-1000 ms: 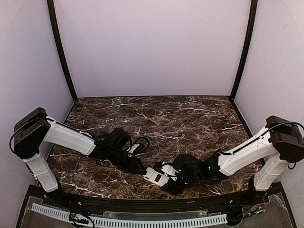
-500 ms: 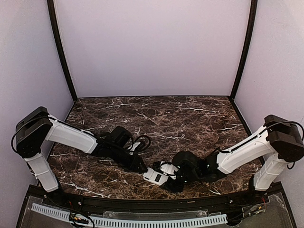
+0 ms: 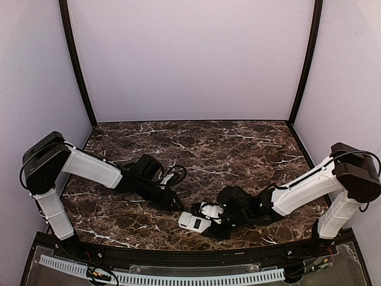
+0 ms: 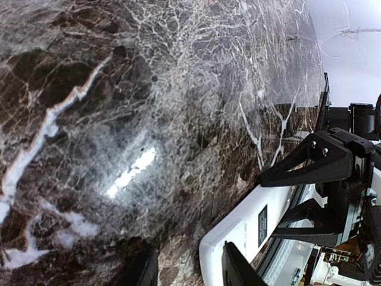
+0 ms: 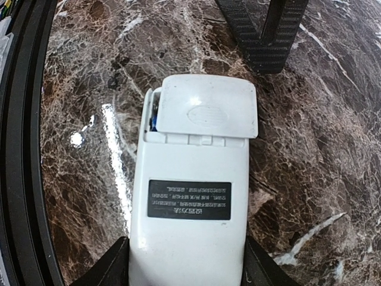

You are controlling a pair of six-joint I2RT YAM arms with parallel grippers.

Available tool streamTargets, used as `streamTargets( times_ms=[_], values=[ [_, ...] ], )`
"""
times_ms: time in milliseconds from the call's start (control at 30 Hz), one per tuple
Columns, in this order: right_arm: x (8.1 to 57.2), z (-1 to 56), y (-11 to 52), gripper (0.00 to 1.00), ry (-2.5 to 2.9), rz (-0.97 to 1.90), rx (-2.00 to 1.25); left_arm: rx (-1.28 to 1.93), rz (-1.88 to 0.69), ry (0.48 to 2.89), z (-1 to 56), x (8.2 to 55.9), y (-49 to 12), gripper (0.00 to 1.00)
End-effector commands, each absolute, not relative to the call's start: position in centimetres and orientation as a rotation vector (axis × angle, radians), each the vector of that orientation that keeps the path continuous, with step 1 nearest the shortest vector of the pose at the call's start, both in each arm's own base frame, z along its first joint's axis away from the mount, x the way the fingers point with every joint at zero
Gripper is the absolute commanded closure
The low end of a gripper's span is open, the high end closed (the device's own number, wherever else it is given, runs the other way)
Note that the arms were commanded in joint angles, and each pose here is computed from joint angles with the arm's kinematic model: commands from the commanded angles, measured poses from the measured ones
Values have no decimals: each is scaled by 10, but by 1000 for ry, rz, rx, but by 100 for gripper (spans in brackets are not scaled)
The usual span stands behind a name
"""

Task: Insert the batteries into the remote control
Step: Hold the remote control without the battery cover at the center of the board, then load the battery cover onto the remote control without the battery cover.

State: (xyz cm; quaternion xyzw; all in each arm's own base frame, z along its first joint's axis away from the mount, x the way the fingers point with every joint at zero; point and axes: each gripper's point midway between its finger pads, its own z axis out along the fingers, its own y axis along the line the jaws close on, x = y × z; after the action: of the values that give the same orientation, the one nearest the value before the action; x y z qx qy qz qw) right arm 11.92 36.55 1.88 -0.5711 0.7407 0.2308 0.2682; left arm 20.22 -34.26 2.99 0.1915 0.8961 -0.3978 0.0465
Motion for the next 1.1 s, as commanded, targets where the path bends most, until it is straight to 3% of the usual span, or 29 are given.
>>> streamTargets(
  times_ms=[0,1067],
  values=[
    [117,13,368,46,1994,643,-1570,638,-1288,2713,32,197,-350,63],
    [126,8,363,63,2026,610,-1556,670,-1386,2717,32,173,-355,79]
  ],
)
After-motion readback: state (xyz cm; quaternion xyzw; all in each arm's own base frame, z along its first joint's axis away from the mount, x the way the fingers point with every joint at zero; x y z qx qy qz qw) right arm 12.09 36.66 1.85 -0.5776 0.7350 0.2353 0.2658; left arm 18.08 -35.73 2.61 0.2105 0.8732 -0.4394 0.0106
